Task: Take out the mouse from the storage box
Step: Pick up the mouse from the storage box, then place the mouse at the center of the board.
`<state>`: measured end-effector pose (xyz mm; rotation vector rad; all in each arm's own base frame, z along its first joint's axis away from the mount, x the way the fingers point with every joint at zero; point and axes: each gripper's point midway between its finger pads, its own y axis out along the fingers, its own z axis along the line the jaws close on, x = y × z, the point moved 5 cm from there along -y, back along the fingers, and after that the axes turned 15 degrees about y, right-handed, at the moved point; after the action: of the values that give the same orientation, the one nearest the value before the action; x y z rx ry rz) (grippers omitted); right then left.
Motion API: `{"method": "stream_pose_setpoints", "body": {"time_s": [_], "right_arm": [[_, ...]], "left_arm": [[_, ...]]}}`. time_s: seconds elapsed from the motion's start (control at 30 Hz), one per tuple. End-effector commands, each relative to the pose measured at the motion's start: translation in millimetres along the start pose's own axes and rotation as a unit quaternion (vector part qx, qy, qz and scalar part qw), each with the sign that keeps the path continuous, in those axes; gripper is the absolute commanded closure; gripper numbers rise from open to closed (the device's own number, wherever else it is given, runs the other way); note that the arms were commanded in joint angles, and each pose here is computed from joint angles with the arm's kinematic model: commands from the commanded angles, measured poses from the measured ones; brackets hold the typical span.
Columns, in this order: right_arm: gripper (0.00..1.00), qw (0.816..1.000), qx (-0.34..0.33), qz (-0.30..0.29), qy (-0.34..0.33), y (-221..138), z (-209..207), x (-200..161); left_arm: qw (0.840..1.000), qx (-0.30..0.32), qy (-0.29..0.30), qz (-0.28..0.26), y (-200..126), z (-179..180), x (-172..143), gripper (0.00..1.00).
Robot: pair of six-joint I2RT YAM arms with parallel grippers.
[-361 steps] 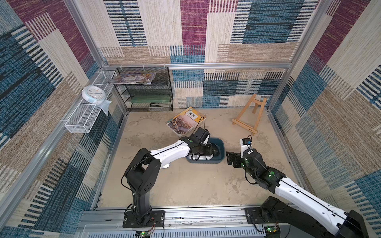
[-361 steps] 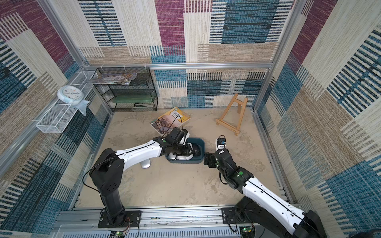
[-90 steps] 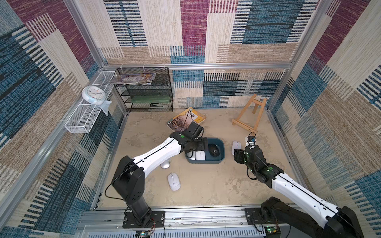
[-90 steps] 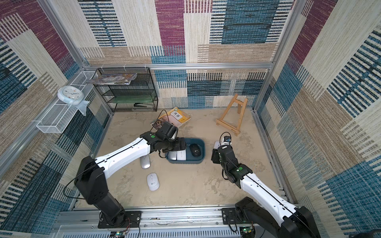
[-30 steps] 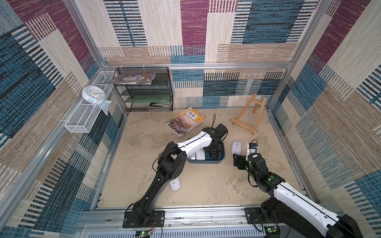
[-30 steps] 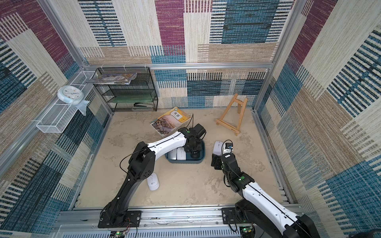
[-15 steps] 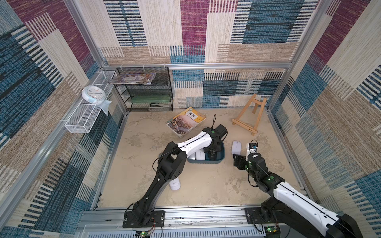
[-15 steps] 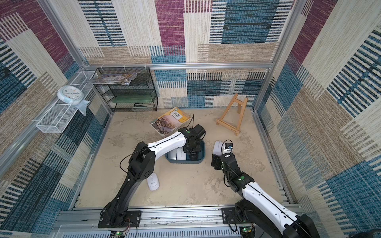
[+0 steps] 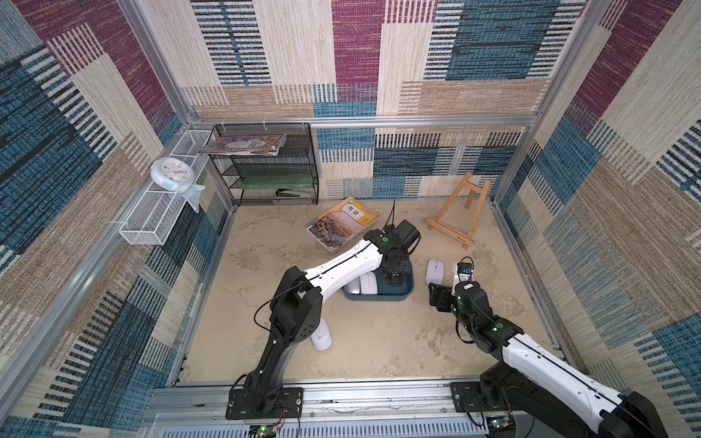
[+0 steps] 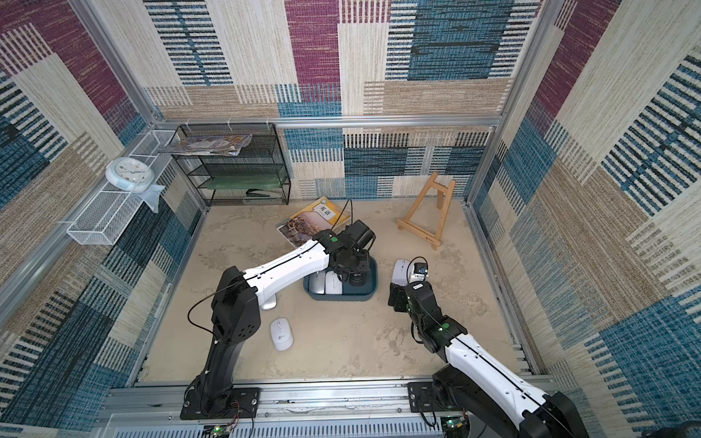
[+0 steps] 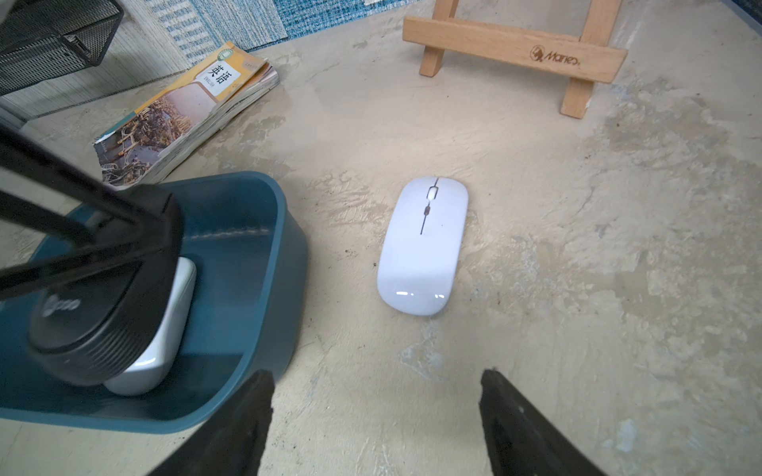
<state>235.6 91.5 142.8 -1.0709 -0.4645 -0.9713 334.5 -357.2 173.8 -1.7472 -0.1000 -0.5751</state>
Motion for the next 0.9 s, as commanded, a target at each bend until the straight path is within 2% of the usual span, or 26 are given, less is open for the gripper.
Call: {"method": "stream_pose_setpoints", "body": {"time_s": [0.0,0.23,0.6,0.87], "right_arm": [[0.18,1.000,0.001,-0.008,0.005,-0.4,2.3,4.2],[0.18,1.000,-0.004,-0.006,0.004,1.4,2.2,4.2],[0.19,1.000,-0.014,0.005,0.000,6.7,2.2,2.2],[0.19,0.999,-0.022,0.022,-0.007,13.6,4.2,-0.8]], "left_arm": [[0.999,-0.019,-0.002,-0.040,-20.1,-1.6,-4.8,0.51],[0.998,-0.021,-0.013,-0.064,-53.0,18.7,-48.0,0.51],[1.000,-0.006,-0.026,-0.009,-51.0,53.1,-154.7,0.51],[1.000,-0.019,-0.014,0.002,-38.6,62.8,-201.1,0.51]]}}
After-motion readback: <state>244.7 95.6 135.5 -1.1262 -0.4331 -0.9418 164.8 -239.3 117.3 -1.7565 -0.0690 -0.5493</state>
